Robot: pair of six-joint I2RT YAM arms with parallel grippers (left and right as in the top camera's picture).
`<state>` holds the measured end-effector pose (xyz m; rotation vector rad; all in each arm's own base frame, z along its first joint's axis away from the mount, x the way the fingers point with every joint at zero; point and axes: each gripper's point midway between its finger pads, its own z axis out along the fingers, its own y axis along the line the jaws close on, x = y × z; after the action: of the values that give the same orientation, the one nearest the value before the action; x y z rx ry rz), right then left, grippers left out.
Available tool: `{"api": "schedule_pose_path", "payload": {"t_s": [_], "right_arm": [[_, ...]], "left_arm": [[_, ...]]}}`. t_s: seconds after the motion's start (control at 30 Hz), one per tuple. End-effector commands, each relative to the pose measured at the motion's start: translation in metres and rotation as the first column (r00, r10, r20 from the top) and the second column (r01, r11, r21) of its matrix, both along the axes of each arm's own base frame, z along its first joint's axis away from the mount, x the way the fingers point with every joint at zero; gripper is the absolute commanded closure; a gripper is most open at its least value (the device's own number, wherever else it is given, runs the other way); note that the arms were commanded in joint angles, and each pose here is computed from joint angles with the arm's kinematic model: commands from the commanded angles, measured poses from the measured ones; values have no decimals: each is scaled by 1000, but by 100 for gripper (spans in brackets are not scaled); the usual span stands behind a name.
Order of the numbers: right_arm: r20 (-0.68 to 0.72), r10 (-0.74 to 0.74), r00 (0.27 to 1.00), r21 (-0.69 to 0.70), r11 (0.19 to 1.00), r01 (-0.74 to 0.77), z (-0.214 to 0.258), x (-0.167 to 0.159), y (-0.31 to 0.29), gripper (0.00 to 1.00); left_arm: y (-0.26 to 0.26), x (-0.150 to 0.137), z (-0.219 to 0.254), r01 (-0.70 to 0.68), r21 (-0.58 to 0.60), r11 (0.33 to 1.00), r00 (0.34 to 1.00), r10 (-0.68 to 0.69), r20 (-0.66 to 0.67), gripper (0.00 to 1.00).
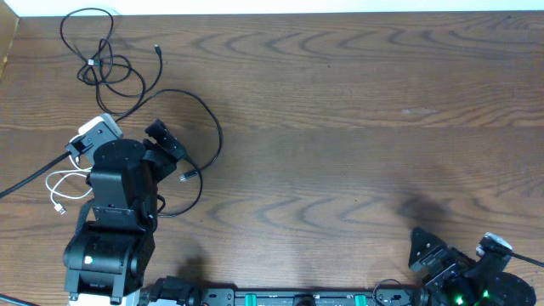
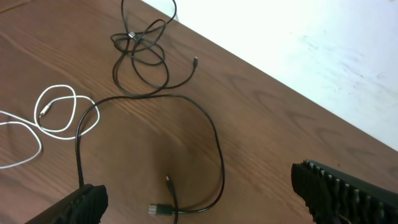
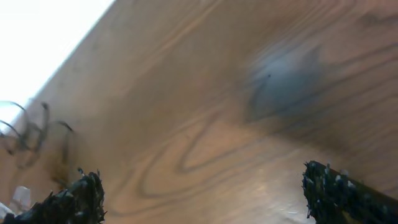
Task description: Untangle cables
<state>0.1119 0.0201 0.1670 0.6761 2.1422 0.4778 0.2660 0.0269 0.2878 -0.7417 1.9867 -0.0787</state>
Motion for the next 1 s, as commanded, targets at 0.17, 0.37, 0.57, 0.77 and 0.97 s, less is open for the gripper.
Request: {"api": "schedule_pose_path", "payload": {"t_s": [0.17, 0.37, 0.57, 0.77, 0.97], "right_arm": [[7, 48, 999, -46, 998, -47, -1, -1, 1, 1], [198, 146, 969, -194, 975, -108, 33, 29, 1, 1], [471, 430, 770, -472, 860, -192, 76, 80, 25, 1], [587, 530, 612, -581, 802, -137, 86, 101, 38, 1], [646, 539, 541, -605, 793, -68, 80, 112, 38, 1]], "left_arm": [[2, 0, 3, -14, -2, 1000, 1000, 14, 9, 1], [2, 0, 3, -14, -2, 1000, 1000, 14, 9, 1], [2, 0, 3, -14, -2, 1000, 1000, 14, 9, 1], [2, 0, 3, -14, -2, 1000, 1000, 14, 9, 1], [2, 0, 3, -14, -2, 1000, 1000, 14, 9, 1]]}}
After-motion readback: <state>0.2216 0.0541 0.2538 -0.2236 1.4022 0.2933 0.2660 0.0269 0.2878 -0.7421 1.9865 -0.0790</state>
